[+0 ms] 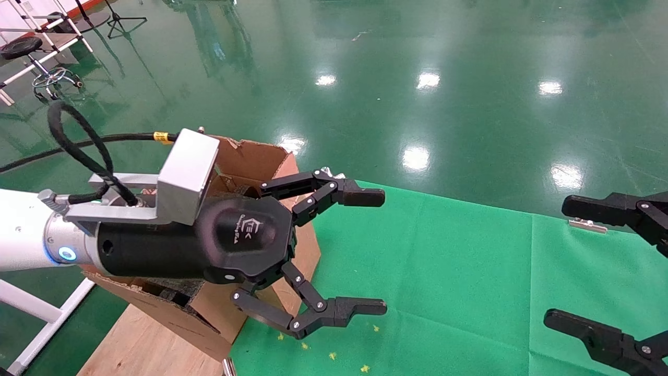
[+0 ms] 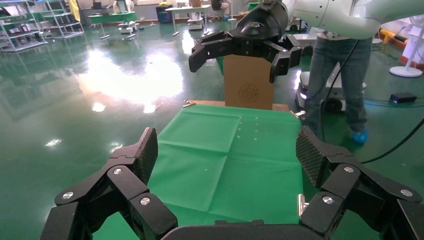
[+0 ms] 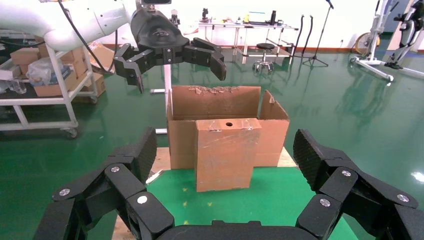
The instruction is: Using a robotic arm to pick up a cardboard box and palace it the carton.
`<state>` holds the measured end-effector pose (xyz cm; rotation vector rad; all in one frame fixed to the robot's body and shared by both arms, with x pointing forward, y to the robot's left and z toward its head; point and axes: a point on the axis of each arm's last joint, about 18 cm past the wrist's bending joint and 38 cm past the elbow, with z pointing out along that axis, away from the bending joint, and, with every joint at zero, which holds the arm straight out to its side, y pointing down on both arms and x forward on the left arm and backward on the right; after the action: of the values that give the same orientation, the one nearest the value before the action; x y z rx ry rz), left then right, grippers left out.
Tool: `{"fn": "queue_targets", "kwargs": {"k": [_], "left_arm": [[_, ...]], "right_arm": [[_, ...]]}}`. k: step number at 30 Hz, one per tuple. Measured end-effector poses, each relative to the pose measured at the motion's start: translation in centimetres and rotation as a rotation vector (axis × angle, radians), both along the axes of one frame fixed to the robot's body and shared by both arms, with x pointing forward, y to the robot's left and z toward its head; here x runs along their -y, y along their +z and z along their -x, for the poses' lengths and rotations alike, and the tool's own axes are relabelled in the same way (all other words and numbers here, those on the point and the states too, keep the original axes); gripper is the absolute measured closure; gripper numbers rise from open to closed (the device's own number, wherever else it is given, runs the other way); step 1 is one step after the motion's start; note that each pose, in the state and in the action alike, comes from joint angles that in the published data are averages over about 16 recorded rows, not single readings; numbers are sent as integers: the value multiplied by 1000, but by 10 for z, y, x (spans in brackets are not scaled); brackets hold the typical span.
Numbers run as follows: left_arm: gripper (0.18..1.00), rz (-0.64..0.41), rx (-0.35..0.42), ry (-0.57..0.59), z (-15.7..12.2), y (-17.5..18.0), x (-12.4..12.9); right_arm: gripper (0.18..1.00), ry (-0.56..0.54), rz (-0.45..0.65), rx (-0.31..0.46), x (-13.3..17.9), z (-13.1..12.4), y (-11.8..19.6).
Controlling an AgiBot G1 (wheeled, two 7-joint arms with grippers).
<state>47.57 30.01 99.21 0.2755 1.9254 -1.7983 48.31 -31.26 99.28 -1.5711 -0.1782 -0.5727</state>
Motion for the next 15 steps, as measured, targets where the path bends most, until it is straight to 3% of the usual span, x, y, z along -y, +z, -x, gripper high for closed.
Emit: {"fn": "queue_targets", "kwargs": {"k": [15], "left_arm": [[183, -3, 2, 2, 0, 0, 0]], "right_arm": [[178, 0, 0, 0, 0, 0, 0]]}}
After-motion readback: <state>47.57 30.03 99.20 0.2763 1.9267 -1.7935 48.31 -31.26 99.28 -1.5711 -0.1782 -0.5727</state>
